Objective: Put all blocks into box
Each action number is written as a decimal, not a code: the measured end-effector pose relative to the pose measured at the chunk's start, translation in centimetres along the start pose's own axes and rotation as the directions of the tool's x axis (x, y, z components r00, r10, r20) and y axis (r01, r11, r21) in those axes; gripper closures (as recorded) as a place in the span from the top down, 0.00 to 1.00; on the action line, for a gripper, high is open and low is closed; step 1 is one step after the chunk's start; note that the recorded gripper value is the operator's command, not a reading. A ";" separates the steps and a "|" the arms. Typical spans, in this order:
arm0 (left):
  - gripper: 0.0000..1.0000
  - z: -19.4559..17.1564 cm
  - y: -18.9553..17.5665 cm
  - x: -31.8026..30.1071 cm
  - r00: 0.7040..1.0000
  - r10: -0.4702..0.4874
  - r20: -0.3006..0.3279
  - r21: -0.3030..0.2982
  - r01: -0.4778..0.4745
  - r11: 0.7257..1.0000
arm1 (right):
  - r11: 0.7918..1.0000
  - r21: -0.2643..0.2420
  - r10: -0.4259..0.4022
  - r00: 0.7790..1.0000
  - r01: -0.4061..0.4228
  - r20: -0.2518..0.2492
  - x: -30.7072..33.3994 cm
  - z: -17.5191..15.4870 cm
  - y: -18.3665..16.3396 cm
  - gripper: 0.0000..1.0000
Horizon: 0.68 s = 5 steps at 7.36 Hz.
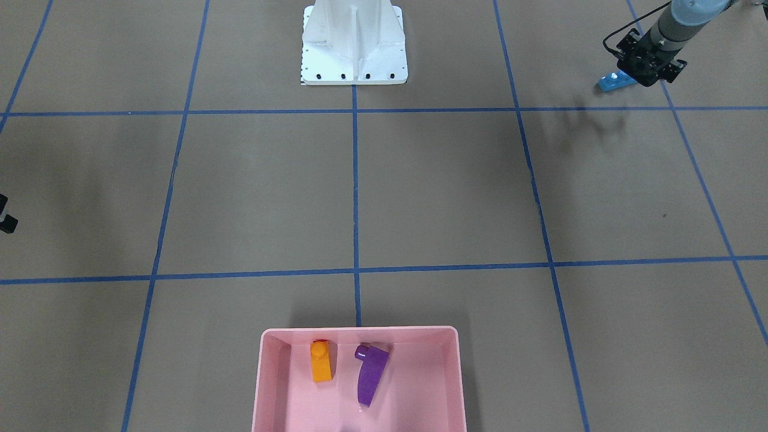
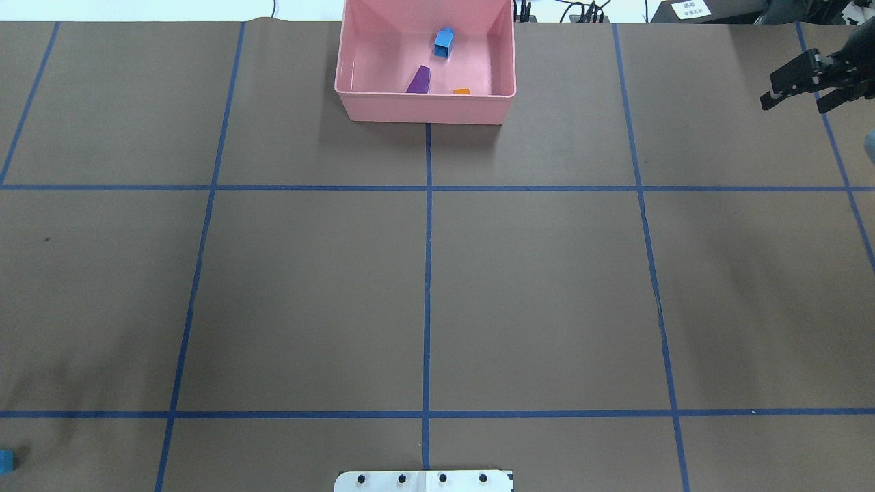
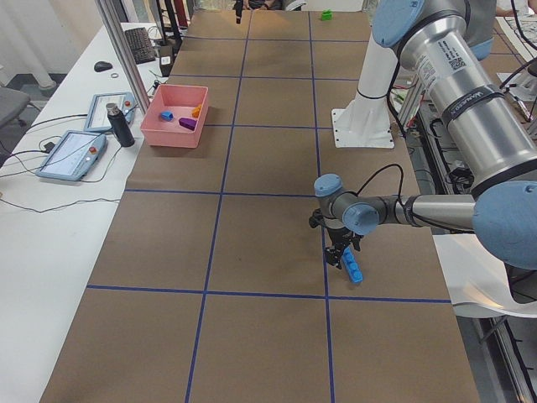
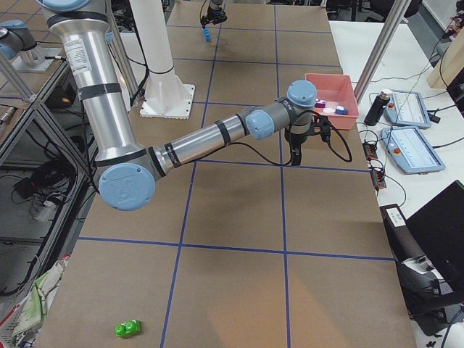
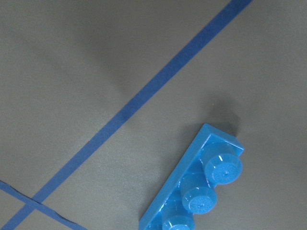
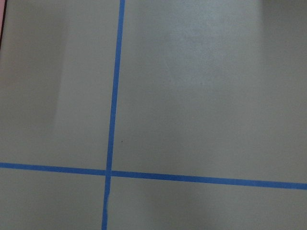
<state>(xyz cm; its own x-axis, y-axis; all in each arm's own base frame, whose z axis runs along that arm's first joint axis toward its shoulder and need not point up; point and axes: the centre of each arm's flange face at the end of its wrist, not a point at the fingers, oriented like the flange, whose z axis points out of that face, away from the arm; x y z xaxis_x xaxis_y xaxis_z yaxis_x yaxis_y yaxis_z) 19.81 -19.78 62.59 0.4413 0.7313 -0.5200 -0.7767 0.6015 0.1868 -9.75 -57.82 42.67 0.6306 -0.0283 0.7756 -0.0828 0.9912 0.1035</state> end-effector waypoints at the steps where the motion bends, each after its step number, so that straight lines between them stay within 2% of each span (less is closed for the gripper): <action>1: 1.00 0.5 -0.3 0.5 1.000 0.018 0.003 -0.011 -0.018 1.000 | 1.000 0.001 0.002 1.000 -0.002 -0.005 0.9 -0.2 0.3 1.00; 5: 1.00 2.6 -2.4 2.5 0.999 0.036 0.014 -0.032 -0.035 0.999 | 0.999 -0.005 -0.045 0.998 0.045 -0.032 6.7 -0.7 2.3 1.00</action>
<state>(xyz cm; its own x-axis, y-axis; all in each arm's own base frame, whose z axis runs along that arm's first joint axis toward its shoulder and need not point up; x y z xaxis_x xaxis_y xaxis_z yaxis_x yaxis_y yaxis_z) 23.95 -18.59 63.02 0.4193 0.7566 -0.5017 -0.8058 0.5647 0.1782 -5.19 -55.61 47.72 0.6583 -0.0691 0.7495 -0.0500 0.9896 0.1351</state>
